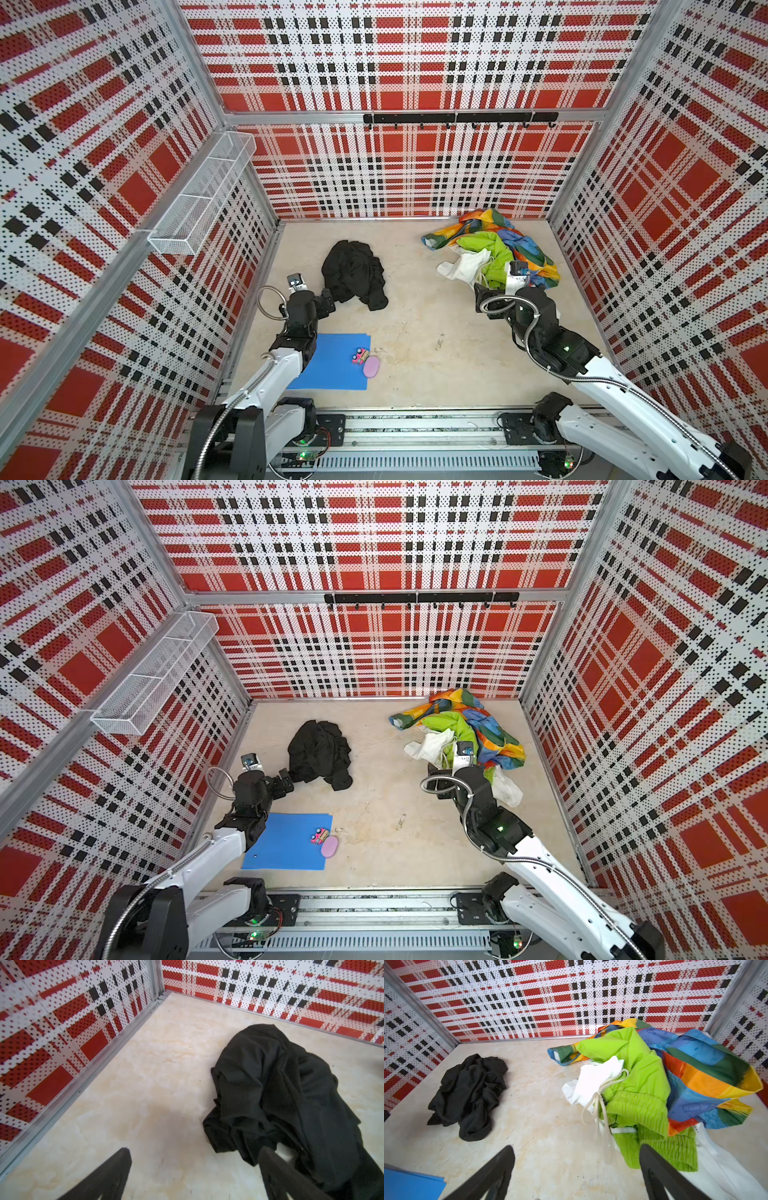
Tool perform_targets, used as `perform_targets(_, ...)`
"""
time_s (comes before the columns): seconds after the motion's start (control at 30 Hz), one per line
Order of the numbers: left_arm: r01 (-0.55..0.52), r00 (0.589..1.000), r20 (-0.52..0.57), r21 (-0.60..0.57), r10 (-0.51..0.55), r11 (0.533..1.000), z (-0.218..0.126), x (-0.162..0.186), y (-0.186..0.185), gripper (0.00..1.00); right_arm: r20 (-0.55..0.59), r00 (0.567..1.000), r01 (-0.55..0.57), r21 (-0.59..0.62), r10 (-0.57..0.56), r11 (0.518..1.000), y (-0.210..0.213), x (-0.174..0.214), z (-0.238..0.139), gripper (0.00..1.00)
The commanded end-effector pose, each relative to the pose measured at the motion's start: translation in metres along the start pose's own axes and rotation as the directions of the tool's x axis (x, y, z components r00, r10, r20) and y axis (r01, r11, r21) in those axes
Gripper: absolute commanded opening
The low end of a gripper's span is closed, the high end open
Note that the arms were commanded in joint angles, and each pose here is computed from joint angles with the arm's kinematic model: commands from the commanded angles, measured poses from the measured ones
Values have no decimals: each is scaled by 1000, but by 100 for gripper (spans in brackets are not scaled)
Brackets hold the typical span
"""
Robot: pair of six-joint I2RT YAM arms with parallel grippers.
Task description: Pick out a specific cloth from the pile
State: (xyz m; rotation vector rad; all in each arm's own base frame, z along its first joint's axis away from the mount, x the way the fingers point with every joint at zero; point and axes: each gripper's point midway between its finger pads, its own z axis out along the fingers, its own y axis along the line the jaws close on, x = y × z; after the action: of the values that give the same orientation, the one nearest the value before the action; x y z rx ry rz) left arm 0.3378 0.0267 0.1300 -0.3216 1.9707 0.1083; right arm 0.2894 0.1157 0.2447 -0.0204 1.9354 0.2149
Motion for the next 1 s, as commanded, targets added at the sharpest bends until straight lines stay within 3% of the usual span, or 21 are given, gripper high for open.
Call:
perform_targets(0.0,-27,988,155,58,17,998,1,-29,-11,99,67,997,-33,8,33,999,-8,-20,-7,100)
perform_targets(0.27,-119,967,238,90,94,989,13,-21,-23,99,26,1000,-14,159,10,987,-53,-15,6,100)
perform_targets(0.4,-141,951,290,104,105,985,16,-30,-25,99,58,998,-24,240,10,970,-76,-14,14,100)
perform_targets(0.57,-147,941,324,125,99,981,25,-33,-26,99,62,997,-68,232,54,970,-93,-4,30,100)
perform_targets(0.73,-154,925,371,152,88,976,32,-23,-30,99,77,996,-56,302,34,952,-118,6,40,100)
perform_targets(0.97,-172,947,304,215,101,962,45,-20,-39,99,129,991,-82,354,38,932,-158,20,55,100)
